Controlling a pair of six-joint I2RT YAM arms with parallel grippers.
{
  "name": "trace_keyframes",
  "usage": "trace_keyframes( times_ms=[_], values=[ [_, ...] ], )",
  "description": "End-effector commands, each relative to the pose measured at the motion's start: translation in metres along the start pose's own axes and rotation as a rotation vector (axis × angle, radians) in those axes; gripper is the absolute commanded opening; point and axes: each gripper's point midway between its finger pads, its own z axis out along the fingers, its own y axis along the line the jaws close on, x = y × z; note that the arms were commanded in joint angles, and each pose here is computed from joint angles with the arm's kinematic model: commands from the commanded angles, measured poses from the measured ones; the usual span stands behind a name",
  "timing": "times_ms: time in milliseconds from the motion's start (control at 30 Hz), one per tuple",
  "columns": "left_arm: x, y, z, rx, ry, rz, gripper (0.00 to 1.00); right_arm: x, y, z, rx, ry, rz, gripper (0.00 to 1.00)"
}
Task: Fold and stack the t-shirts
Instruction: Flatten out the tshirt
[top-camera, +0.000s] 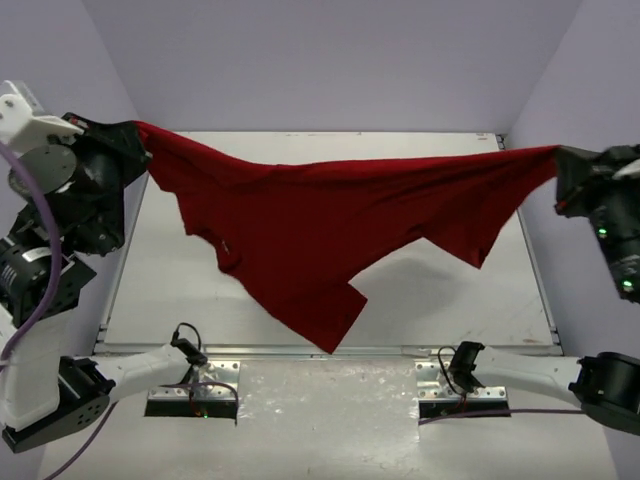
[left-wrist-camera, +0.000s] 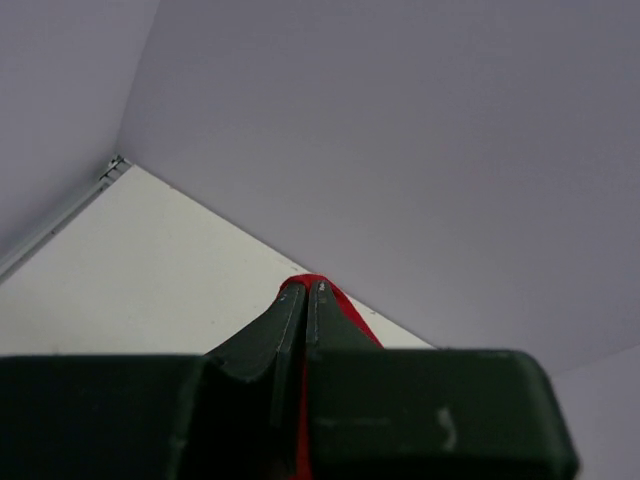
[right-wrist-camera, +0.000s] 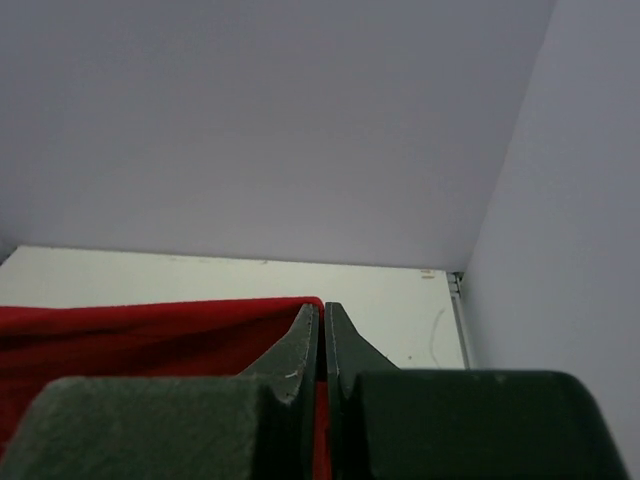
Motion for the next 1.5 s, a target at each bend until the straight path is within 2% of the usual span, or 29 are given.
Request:
trace_keyframes(
  times_ms=[0,233,500,633,733,767,800,867,900,933,967,1000,1067,1100,1233,1267,1300,1333,1367,1400,1433,1467],
  values=[
    [-0.06,0.004,-0.025,0.091,-0.13,-0.12,0.0,-0.012,-0.042,-0.021,0.067,-0.013,-0.052,0.01],
    [-0.105,-0.013,-0.053,0.275,-0.198,-0.164,0.0,-0.023,-0.066,-0.039,0.058,-0.075,-0.03,0.01],
    [-0.137,-0.04,-0.091,0.554,-0.274,-0.177,0.0,-0.035,-0.055,-0.051,-0.086,-0.136,0.026,0.01],
    [-0.141,-0.04,-0.096,0.576,-0.284,-0.164,0.0,-0.026,-0.033,-0.036,-0.102,-0.097,-0.042,0.01],
    [-0.138,-0.041,-0.088,0.548,-0.291,-0.13,0.0,-0.019,-0.031,-0.023,-0.033,-0.057,-0.078,0.01],
    [-0.129,-0.045,-0.076,0.505,-0.271,-0.103,0.0,-0.016,-0.03,-0.015,0.026,-0.031,-0.083,0.01],
    [-0.122,-0.046,-0.068,0.472,-0.254,-0.081,0.0,-0.004,-0.023,-0.007,0.063,0.008,-0.158,0.01],
    [-0.103,-0.048,-0.045,0.375,-0.205,-0.033,0.0,0.008,0.001,-0.002,0.06,0.028,-0.212,0.01],
    [-0.065,-0.058,-0.018,0.306,-0.116,0.045,0.0,0.015,0.002,0.0,0.125,0.008,-0.216,0.01],
    [-0.045,-0.061,-0.004,0.261,-0.074,0.079,0.0,0.016,0.006,-0.001,0.121,-0.019,-0.219,0.01],
    [-0.006,-0.06,0.02,0.159,0.001,0.139,0.0,0.016,-0.001,-0.002,0.171,-0.078,-0.168,0.01],
    [0.012,-0.059,0.03,0.114,0.034,0.164,0.0,0.018,0.002,-0.003,0.176,-0.093,-0.139,0.01],
    [0.05,-0.053,0.05,0.009,0.093,0.206,0.0,0.034,0.04,0.002,0.096,-0.072,-0.189,0.01],
    [0.058,-0.051,0.053,-0.01,0.096,0.207,0.0,0.042,0.062,0.007,0.074,-0.058,-0.246,0.01],
    [0.078,-0.048,0.062,-0.004,0.087,0.21,0.0,0.053,0.098,0.019,0.012,-0.084,-0.254,0.01],
    [0.086,-0.046,0.067,-0.017,0.101,0.233,0.0,0.061,0.105,0.026,-0.005,-0.036,-0.273,0.01],
    [0.09,-0.044,0.069,-0.025,0.105,0.239,0.0,0.09,0.135,0.047,-0.019,0.061,-0.391,0.01],
    [0.1,-0.041,0.071,-0.032,0.121,0.257,0.0,0.116,0.122,0.085,-0.027,0.187,-0.384,0.01],
    [0.097,-0.041,0.072,-0.024,0.107,0.241,0.0,0.143,0.099,0.088,0.005,0.375,-0.303,0.01],
    [0.099,-0.04,0.073,-0.02,0.107,0.24,0.0,0.164,0.087,0.103,0.046,0.442,-0.289,0.01],
    [0.102,-0.04,0.075,-0.009,0.112,0.246,0.0,0.155,0.067,0.122,0.057,0.371,-0.157,0.01],
    [0.101,-0.033,0.082,-0.03,0.105,0.254,0.0,0.186,0.06,0.124,0.032,0.405,-0.133,0.01]
  ],
)
